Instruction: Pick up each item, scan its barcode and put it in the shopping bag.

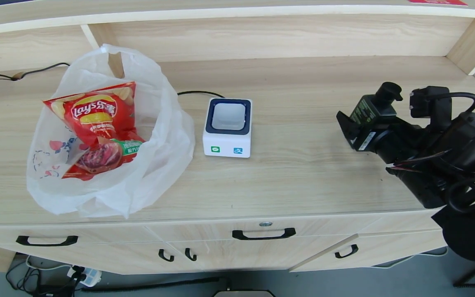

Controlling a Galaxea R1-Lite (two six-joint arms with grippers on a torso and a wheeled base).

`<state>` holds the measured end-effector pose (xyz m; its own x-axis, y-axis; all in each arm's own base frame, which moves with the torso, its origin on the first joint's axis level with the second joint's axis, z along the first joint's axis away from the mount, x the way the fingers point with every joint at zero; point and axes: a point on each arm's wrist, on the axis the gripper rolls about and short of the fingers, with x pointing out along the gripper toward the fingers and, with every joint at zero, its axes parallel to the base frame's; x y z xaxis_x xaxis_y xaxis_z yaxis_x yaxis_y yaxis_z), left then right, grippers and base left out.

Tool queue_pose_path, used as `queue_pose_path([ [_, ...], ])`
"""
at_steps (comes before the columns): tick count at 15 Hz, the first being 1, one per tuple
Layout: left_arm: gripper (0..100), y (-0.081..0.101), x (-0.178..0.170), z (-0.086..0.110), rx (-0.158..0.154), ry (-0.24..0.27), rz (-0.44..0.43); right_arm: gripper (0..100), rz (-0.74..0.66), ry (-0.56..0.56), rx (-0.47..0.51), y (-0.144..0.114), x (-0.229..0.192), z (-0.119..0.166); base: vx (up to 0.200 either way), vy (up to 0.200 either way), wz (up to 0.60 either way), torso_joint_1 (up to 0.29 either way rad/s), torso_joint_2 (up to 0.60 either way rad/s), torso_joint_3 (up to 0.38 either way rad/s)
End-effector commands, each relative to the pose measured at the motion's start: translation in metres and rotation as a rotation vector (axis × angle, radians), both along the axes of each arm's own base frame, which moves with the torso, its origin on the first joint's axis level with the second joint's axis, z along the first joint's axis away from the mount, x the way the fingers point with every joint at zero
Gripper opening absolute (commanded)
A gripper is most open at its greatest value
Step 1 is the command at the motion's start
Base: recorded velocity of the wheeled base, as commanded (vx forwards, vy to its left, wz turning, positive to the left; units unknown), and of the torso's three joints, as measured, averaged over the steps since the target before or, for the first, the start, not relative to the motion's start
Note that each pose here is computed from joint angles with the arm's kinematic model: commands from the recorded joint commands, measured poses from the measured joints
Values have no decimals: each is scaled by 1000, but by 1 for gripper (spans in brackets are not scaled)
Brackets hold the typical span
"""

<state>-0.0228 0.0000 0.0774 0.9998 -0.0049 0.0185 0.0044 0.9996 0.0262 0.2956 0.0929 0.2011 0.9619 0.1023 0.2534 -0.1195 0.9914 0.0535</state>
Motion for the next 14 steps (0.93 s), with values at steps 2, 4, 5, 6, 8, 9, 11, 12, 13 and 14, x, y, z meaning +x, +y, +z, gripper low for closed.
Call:
queue_pose_path([
  [2,100,0,0,0,0,0,0,100,-24,-18,7,-5,10,2,0,0,0,0,0,0],
  [4,100,0,0,0,0,0,0,100,-28,-10,5,-5,12,0,0,0,0,0,0,0],
  [5,100,0,0,0,0,0,0,100,-27,-8,3,-5,13,-1,0,0,0,0,0,0],
  [6,100,0,0,0,0,-1,2,100,-27,-6,3,-5,13,-2,0,0,0,0,0,0],
  [8,100,0,0,0,0,-3,2,100,-27,-2,0,-5,14,-3,0,0,0,0,0,0],
  [9,100,0,0,0,-2,-3,0,100,-27,-5,2,-5,14,-3,0,0,0,0,0,0],
  [11,100,0,0,0,-2,-3,2,100,-28,-2,4,-5,15,-3,0,0,0,0,0,0],
  [12,100,0,0,0,-2,-3,0,100,-34,1,3,-7,17,-5,0,0,0,0,0,0],
  [13,100,0,0,1,-3,-4,2,0,-34,3,0,-7,17,-5,0,0,0,0,0,0],
  [14,100,0,0,1,-3,-4,2,0,-34,6,-1,-7,16,-6,0,0,0,0,0,0],
])
